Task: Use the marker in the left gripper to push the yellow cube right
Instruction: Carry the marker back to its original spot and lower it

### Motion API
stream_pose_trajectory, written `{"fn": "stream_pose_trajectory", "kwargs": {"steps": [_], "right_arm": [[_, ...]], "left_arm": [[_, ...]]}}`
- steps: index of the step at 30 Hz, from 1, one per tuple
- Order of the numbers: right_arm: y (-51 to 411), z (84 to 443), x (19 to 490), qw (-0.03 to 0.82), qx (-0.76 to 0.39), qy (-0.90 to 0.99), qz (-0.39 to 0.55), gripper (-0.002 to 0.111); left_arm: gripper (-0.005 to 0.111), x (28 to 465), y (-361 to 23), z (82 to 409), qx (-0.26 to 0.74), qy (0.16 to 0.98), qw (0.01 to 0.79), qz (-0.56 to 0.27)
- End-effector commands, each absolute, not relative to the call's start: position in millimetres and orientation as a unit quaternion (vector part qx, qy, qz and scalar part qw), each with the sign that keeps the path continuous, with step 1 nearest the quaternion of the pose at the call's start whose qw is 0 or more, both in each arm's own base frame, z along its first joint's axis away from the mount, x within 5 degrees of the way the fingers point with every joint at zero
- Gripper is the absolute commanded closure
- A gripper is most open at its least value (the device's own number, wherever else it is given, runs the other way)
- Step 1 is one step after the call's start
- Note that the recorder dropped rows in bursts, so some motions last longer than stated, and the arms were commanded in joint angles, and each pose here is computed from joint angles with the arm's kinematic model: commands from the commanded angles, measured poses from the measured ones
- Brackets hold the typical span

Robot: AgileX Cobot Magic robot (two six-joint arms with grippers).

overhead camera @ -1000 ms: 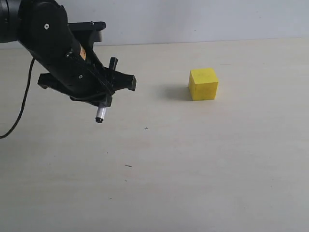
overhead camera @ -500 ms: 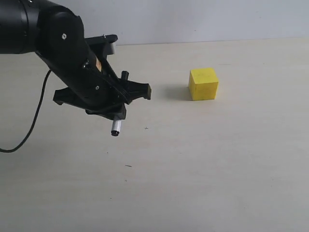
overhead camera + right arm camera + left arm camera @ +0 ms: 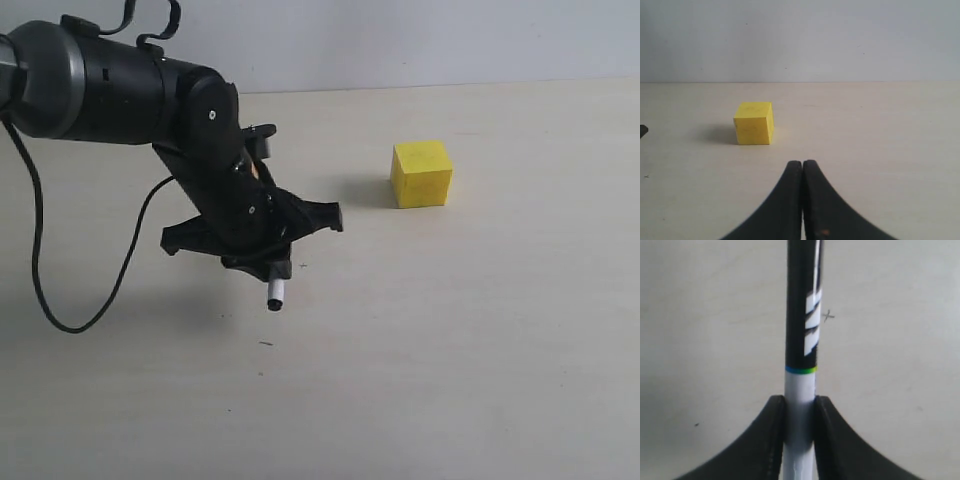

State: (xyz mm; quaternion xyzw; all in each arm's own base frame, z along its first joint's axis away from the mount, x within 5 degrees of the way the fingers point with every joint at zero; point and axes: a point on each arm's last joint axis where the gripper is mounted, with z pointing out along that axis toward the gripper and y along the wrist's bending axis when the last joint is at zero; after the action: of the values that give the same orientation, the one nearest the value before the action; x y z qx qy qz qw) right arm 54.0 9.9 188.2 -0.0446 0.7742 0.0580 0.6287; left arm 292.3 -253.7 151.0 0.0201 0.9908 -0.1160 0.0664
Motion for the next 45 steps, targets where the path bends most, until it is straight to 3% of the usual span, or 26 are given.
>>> {"fn": "stream_pose_trajectory", "kwargs": {"steps": [1,45], "right_arm": [[9.6,187.6,54.0,0.632,-0.043,0.771,0.056,0.108],[9.6,187.6,54.0,0.632,-0.043,0.771,0.056,0.108]], "left_arm": [[0.107,299.2,-268.2,156.6,0.012,0.987,0.062,-0.147],[0.107,309.2,-272.5,119.6,-0.005,0.992,0.046,-0.113]]}}
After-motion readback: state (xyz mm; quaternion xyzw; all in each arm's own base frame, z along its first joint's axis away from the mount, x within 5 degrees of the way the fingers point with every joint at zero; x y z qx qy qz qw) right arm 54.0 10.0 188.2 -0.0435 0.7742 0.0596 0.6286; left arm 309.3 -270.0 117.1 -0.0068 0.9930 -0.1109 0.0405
